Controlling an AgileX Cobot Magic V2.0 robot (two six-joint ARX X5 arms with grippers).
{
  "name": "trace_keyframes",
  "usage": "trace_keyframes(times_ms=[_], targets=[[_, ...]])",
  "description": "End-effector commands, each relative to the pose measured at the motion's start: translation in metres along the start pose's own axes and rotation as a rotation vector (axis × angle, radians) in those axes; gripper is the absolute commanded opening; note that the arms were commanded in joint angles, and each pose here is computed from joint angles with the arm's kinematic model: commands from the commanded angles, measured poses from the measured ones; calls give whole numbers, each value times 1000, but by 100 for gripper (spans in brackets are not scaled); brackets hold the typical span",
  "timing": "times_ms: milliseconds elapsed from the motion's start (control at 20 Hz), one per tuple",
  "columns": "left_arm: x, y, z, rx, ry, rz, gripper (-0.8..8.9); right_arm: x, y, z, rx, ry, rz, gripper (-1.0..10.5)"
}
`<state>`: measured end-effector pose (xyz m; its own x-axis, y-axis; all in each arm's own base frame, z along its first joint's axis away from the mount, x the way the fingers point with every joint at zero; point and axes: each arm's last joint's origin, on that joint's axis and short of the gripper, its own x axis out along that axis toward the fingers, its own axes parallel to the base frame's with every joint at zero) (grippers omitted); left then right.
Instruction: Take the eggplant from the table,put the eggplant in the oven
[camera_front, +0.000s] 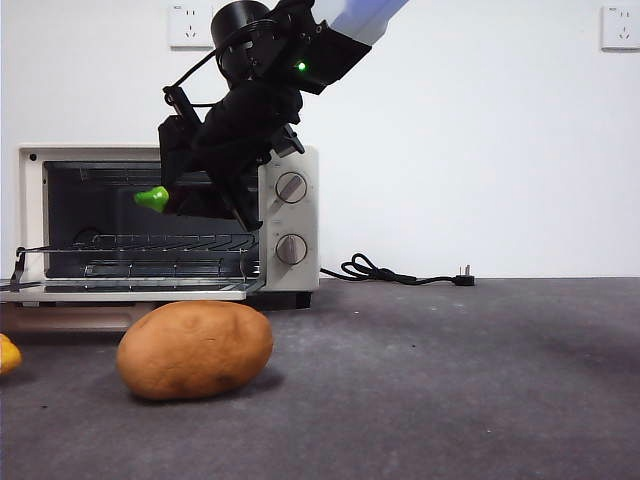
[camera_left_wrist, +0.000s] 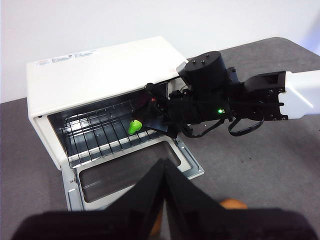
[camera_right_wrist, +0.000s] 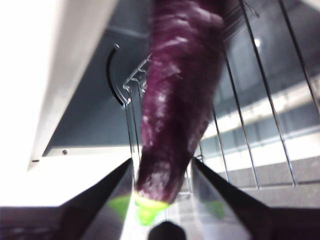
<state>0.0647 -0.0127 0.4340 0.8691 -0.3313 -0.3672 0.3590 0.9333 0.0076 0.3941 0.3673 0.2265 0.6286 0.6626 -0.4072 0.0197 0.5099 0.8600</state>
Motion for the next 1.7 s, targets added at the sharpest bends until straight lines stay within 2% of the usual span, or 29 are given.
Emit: trace_keyframes(times_ms=[50,1100,1500,1700], targets=[[-1,-1,-1,18,2,-10,-5,6,-6,-5,-34,5,-10,326],[-1,-1,-2,19,11,-11,-5,3,-1,-5,-90,51,20,324],[-1,-1,-2,23,8,-10,-5,-12,19,0,-157,85,92,324],[-1,-1,-2,24,9,-11,-5,-29,38,5,-232,91,146,323]])
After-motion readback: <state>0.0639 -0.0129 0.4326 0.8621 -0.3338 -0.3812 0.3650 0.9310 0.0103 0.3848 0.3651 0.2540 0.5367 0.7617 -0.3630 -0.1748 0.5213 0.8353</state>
